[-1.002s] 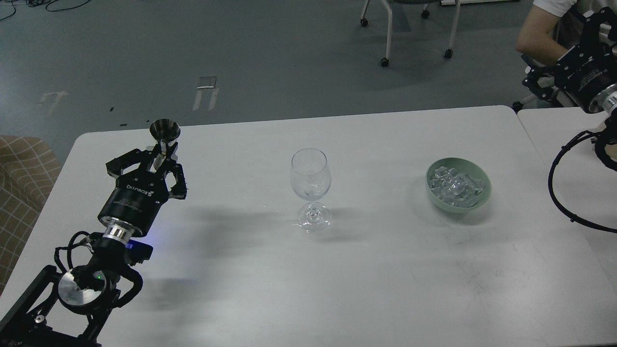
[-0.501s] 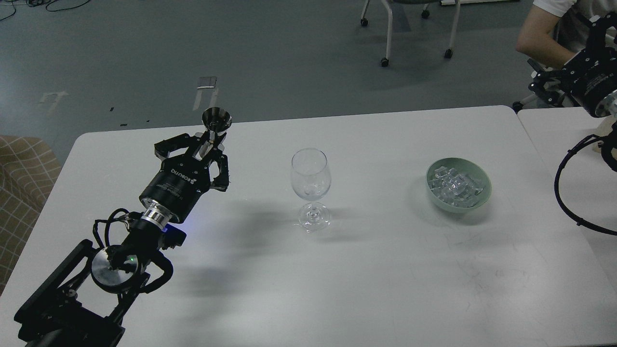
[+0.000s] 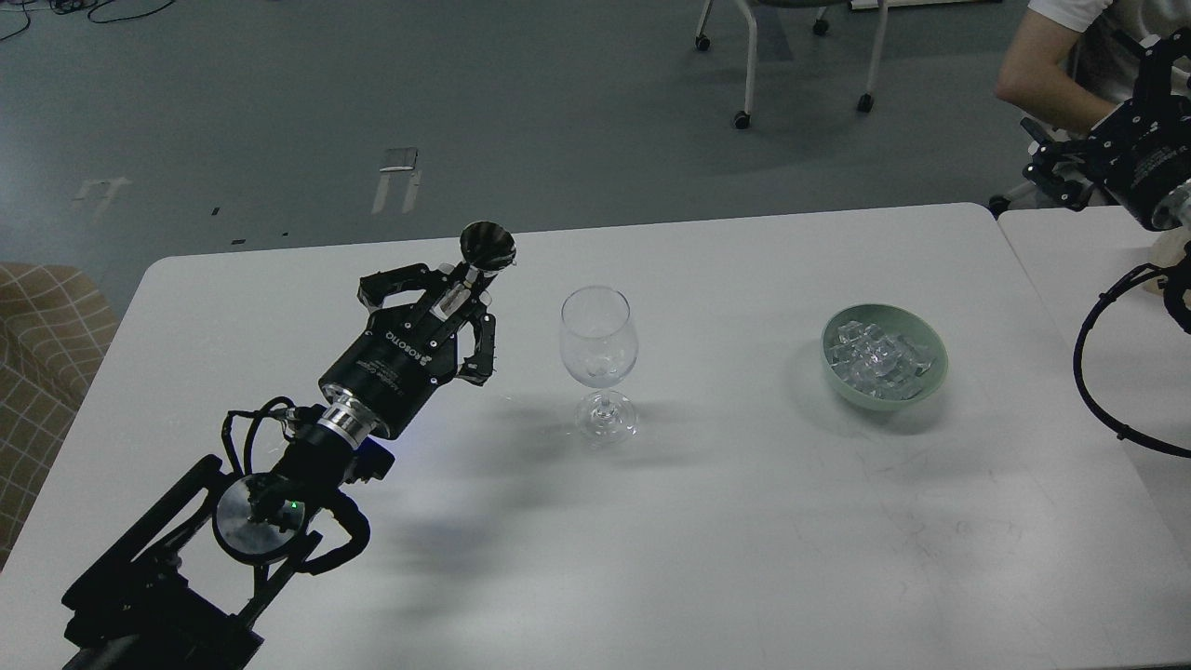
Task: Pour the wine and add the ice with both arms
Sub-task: 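Carry the jigger cup over to the wine glass rim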
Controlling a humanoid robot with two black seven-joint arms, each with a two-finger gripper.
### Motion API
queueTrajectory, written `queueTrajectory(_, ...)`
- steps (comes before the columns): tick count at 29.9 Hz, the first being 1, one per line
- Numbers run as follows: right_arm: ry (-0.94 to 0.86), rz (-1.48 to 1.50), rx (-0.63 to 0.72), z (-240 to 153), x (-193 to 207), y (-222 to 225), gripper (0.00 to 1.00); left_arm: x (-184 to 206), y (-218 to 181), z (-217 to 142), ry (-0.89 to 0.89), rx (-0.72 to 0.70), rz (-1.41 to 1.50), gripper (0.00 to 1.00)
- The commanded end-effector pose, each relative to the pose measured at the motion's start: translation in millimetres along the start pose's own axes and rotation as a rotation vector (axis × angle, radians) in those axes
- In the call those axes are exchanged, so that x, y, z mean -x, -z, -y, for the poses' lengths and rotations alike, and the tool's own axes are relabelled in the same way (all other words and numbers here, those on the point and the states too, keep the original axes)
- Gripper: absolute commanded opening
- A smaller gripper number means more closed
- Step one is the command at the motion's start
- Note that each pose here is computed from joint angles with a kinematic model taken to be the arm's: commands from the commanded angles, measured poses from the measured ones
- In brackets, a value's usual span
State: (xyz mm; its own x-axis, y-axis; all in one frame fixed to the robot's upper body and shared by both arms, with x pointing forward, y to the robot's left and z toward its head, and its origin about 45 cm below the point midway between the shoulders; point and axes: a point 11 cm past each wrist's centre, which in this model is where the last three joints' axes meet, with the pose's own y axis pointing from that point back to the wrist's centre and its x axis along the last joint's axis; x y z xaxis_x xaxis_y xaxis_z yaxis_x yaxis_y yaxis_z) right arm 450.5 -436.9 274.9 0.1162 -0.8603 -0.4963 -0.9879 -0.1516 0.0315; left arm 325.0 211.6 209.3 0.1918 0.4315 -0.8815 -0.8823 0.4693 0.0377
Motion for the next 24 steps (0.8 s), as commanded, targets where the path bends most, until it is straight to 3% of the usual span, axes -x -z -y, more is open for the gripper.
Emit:
queueTrajectory(1, 0.0, 0.0, -0.001, 0, 0, 0, 1.0, 5, -1, 4, -0.003, -0.008, 0.028, 0.0)
queueTrajectory(24, -0.011, -0.011, -0.008, -4, -6, 7, 1.0, 23, 29, 14, -0.022, -0.079, 0.041, 0.0)
